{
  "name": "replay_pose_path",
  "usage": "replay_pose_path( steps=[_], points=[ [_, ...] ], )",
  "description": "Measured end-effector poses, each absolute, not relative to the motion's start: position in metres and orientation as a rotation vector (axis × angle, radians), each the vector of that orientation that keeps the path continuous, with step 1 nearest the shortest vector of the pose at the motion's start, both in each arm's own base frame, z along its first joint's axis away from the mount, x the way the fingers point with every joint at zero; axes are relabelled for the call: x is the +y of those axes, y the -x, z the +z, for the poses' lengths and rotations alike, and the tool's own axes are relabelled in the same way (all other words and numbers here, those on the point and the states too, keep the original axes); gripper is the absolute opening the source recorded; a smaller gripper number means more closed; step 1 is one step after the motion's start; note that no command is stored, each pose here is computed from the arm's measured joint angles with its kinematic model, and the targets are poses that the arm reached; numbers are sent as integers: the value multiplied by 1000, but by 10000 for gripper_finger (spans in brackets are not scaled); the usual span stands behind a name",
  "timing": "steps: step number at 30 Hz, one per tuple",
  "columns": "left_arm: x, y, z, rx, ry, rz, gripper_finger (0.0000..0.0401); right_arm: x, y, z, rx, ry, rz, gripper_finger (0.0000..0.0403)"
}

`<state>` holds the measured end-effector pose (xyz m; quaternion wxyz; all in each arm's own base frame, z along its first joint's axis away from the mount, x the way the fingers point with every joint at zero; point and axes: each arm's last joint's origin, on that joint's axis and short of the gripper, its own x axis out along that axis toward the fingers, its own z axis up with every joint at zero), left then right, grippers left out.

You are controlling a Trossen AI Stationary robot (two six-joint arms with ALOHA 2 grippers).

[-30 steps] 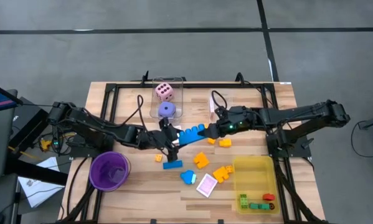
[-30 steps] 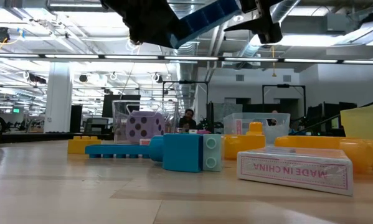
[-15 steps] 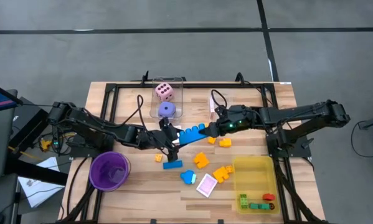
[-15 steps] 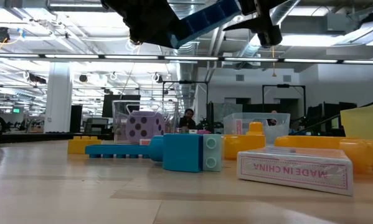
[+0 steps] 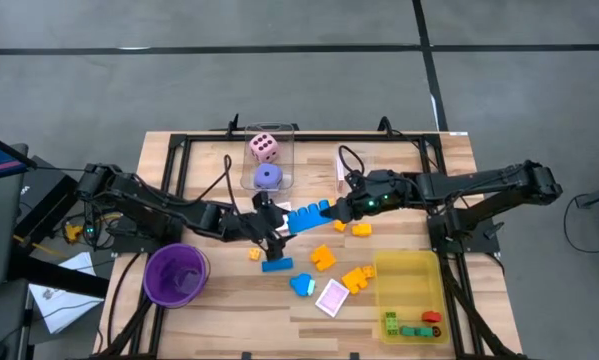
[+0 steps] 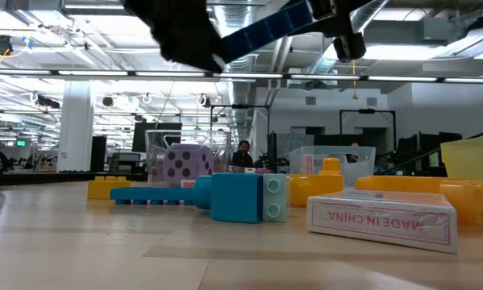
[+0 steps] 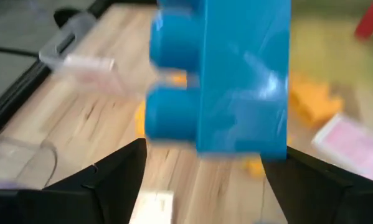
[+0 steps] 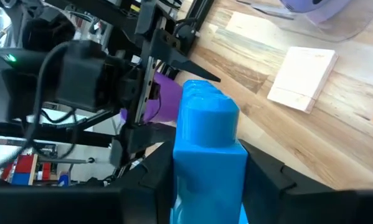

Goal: Pick & Place Toys
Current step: Put the top blue game piece into the bin

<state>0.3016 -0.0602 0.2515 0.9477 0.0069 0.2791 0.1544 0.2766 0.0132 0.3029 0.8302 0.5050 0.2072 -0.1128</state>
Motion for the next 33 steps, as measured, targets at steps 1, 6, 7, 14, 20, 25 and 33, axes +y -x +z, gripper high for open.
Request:
replay_pose_path(
  steps=[1,6,7,14,20,25,33],
  points=[
    [-60,-300,249,597,-27,316,317,13,-276,302,444,-1071,-241,131],
    [-58,-291,239,726,-42,341,332,15,-273,296,514,-1060,-273,131],
    [-58,-290,238,739,-44,342,334,16,-271,295,534,-1057,-279,131],
    [-59,-289,239,733,-25,339,337,34,-242,292,726,-1045,-340,131],
    [-55,-290,240,727,-16,351,337,54,-202,301,827,-1096,-374,131],
    [-50,-291,240,723,-8,368,337,72,-170,306,912,-1148,-391,131],
    [-43,-297,245,661,26,389,337,93,-141,301,1060,-1196,-479,131]
  ],
)
